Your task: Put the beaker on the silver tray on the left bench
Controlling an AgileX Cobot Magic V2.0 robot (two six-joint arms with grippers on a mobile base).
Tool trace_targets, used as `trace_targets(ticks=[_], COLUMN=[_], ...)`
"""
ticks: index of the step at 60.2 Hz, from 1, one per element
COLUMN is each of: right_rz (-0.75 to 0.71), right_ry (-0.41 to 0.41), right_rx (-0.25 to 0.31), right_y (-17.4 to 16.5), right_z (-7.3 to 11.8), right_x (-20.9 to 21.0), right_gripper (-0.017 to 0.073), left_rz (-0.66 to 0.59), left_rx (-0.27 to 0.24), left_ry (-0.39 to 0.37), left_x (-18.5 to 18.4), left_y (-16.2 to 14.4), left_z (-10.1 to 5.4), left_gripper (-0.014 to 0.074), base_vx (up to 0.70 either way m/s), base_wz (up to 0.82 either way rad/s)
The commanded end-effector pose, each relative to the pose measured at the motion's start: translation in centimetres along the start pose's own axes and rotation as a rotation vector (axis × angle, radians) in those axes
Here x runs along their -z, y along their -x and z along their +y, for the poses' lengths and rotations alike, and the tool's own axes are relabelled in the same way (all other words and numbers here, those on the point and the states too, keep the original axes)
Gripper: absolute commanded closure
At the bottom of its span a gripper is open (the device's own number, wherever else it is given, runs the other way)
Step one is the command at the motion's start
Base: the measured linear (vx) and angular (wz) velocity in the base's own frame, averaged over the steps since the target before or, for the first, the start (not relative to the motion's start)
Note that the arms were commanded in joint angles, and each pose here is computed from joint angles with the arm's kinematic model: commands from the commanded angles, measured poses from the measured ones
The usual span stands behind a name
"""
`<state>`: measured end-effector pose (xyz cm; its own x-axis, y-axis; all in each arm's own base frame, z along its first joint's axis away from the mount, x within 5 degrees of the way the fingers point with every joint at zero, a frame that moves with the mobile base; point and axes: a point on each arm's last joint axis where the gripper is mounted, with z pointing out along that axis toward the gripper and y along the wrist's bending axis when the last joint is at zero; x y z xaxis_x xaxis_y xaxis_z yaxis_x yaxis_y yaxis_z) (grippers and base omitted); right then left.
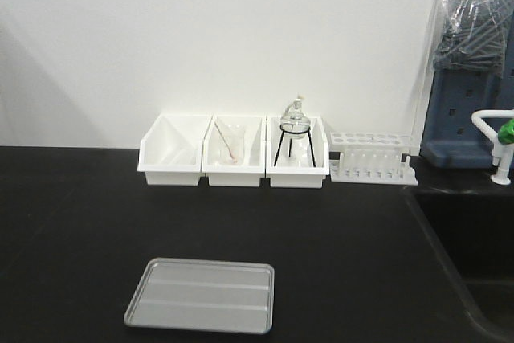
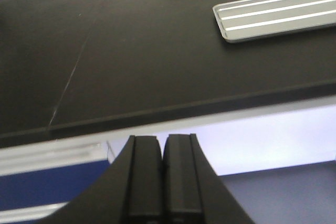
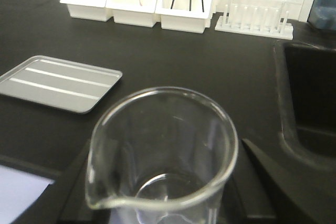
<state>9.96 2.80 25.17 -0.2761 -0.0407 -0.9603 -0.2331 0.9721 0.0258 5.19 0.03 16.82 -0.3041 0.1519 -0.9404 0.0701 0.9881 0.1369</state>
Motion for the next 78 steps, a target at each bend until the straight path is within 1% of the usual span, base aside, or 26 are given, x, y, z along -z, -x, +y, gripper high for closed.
trace_targets(ticks=[1, 36, 78], right_rz=[-0.061, -0.061, -0.066], right_ry=[0.035, 0.035, 0.040], right_rx=[0.023, 0.023, 0.026], right_y=[1.28, 1.28, 1.32], right_z=[0.35, 0.35, 0.40], right_x=[0.18, 0.18, 0.19], right_gripper=[0.0571, 0.0571, 0.0571], left_rz=[-0.070, -0.070, -0.070], left_rx=[0.001, 0.001, 0.001], left_ry=[-0.003, -0.003, -0.003], left_x=[-0.17, -0.17, -0.17], left_y=[0.16, 0.16, 0.16], left_z=[-0.09, -0.09, -0.09], left_gripper=[0.0592, 0.0592, 0.0592], base_vx=[0.38, 0.29, 0.07], base_wz=[-0.05, -0.07, 0.00])
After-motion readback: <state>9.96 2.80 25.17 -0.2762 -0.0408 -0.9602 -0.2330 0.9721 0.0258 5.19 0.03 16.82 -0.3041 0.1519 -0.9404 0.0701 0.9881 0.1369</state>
